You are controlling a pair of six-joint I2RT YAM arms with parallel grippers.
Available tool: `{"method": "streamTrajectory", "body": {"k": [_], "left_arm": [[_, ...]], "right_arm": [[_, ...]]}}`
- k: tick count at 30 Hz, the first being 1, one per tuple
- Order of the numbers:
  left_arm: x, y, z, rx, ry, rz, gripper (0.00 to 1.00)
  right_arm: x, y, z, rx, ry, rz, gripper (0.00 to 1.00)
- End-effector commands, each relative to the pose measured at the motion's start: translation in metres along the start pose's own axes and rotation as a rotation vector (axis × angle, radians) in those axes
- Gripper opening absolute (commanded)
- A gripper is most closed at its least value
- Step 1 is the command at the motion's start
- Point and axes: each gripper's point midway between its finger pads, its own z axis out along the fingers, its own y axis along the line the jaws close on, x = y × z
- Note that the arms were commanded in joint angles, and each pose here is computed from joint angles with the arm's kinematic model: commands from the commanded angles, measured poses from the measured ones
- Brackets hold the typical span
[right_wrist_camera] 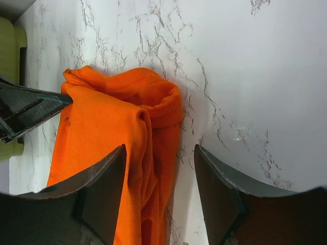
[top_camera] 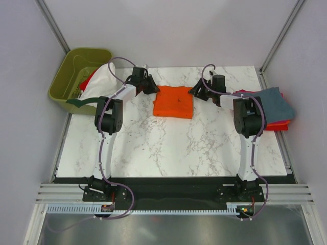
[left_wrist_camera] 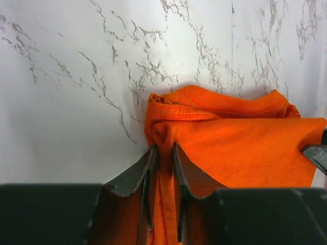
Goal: Fold and stack the t-shirts
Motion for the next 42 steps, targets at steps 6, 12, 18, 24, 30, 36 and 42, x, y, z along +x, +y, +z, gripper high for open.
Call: {"method": "streamTrajectory", "body": {"k": [6,12,18,24,30,36,42], "left_arm": [[-0.003,-0.005,0.001,0.011,0.001,0.042,0.26],[-0.002,-0.005,0.002,0.015,0.003,0.042,0.25],[-0.002,-0.007,0.002,0.024,0.006,0.036,0.27],[-0.006,-0.013,-0.001,0.032,-0.005,0.036,0.12],[-0.031,-0.045,-0.030,0.120,-0.113,0.098,0.02],[-0.016,-0.062,-0.072,0.167,-0.167,0.112,0.02],[-0.011,-0.094,-0.118,0.231,-0.220,0.146,0.02]], "right_arm": [[0.019,-0.016,0.019,0.010,0.108,0.073,0.59],[0.030,-0.014,0.024,0.003,0.144,0.097,0.56],[0.042,-0.018,0.035,0.008,0.194,0.130,0.51],[0.031,-0.010,0.039,0.004,0.172,0.118,0.13],[-0.011,0.017,0.018,-0.011,0.073,0.044,0.00],[-0.030,0.046,-0.021,-0.037,0.017,-0.015,0.00],[-0.039,0.073,-0.070,-0.059,-0.028,-0.064,0.00]]}}
